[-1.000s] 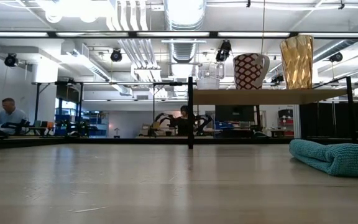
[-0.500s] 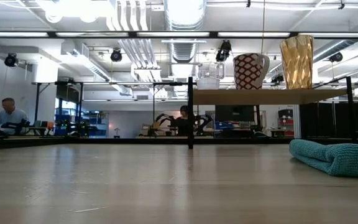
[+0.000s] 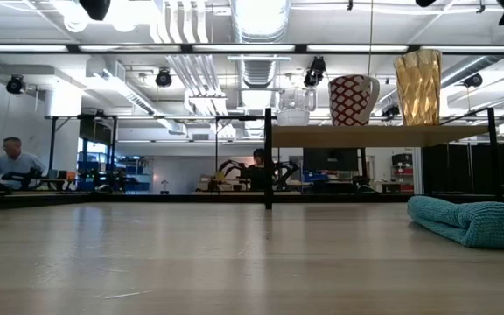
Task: Stack small to large cups/mugs on shelf
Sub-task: Return to Home Position
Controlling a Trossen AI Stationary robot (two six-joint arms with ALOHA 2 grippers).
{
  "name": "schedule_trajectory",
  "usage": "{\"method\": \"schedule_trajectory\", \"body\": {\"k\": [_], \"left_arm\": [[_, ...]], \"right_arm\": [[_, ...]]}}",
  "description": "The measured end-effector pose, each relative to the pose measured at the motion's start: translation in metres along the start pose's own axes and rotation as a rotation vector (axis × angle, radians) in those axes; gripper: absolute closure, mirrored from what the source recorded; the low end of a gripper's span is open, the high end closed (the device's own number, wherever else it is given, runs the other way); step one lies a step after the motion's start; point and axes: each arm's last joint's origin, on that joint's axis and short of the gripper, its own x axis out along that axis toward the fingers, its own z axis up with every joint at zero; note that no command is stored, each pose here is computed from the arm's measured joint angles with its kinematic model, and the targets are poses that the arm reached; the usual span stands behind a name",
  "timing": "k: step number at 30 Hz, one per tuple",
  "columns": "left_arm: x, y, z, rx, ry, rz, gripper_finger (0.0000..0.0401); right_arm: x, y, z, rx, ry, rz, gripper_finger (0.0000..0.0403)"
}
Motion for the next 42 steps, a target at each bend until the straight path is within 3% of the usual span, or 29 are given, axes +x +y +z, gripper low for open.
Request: {"method": "schedule_trajectory", "body": {"k": [11,17,24,42], "left_arm": [[-0.010,0.010,-0.031,-0.057,-0.079,-0.018,0.0332],[-0.015,0.016,-0.050,-0.070,-0.074,-0.017,0.0332],[-0.018,0.023,-0.082,-0.110,-0.017,-0.004,0.0332],[-0.035,0.041,-0.139,-0.164,-0.014,-0.007,0.0334]], "right_arm": [[0.015,0.000,-0.046,0.170,-0.033,-0.027,0.0321],[0.020,0.008,-0.074,0.098,0.024,0.038,0.0319],[0.018,0.010,-0.096,0.173,0.067,0.022,0.0330],[0.010,0.003,-0.122,0.270,0.103,-0.089,0.0324]]}}
